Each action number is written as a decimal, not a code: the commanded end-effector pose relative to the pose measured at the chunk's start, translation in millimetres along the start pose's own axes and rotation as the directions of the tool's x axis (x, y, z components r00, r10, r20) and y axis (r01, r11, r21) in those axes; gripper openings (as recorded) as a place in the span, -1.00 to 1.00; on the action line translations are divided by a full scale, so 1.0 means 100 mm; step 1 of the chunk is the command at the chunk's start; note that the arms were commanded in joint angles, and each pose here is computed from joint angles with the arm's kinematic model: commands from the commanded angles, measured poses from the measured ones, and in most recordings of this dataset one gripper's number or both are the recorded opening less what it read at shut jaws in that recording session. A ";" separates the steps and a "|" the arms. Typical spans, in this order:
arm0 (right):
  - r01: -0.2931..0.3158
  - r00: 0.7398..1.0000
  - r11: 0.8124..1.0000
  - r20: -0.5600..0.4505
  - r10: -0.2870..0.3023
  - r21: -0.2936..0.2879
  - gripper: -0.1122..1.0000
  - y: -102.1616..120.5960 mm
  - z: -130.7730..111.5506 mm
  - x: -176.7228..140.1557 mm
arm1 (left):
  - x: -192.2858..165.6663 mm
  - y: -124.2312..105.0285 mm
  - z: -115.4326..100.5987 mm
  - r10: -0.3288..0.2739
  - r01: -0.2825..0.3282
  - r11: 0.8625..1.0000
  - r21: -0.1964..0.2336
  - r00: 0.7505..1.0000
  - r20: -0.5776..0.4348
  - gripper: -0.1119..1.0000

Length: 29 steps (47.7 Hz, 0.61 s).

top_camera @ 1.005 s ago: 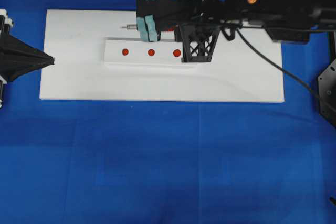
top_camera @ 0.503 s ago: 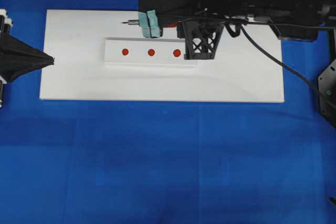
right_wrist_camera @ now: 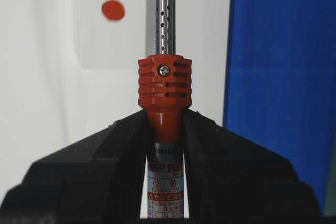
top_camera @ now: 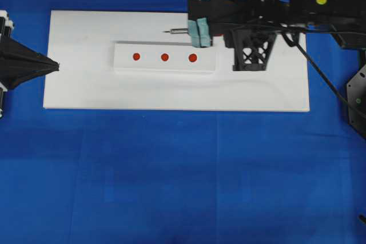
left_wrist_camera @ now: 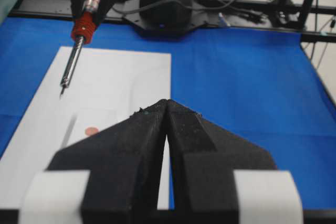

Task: Touch the tip of the soldering iron to the mark.
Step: 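Raise the iron with the right gripper and shift it rightward, then lower the iron tip with the right gripper onto the middle red dot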

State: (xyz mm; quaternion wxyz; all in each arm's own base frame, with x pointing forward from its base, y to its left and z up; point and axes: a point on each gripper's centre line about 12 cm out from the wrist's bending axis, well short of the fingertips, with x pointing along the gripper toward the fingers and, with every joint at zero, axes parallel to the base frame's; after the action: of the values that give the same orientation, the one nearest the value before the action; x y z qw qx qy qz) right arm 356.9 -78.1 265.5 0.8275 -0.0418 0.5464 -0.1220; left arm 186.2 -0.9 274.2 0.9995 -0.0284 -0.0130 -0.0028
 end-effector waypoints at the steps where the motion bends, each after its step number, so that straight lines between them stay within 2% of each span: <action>1: 0.001 0.999 1.000 0.044 -0.001 0.009 -0.68 -0.02 0.01 -0.16 | 0.01 0.00 0.04 -0.001 0.001 1.000 0.001 1.000 0.011 -0.80; 17: -0.006 0.998 1.000 0.058 0.005 0.006 -0.68 -0.01 0.00 -0.14 | 0.01 0.00 0.04 -0.001 0.001 1.000 0.001 1.000 0.011 -0.80; 29: -0.035 0.999 0.999 0.003 0.034 0.010 -0.68 0.07 -0.05 0.06 | 0.01 0.00 0.04 -0.001 0.001 1.000 0.001 1.000 0.011 -0.80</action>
State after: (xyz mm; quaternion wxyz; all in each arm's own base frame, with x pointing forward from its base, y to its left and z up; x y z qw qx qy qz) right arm 352.5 -74.5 255.7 0.8265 -0.0309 0.5505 -0.1137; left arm 185.9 -0.9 274.3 0.9995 -0.0284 -0.0130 -0.0028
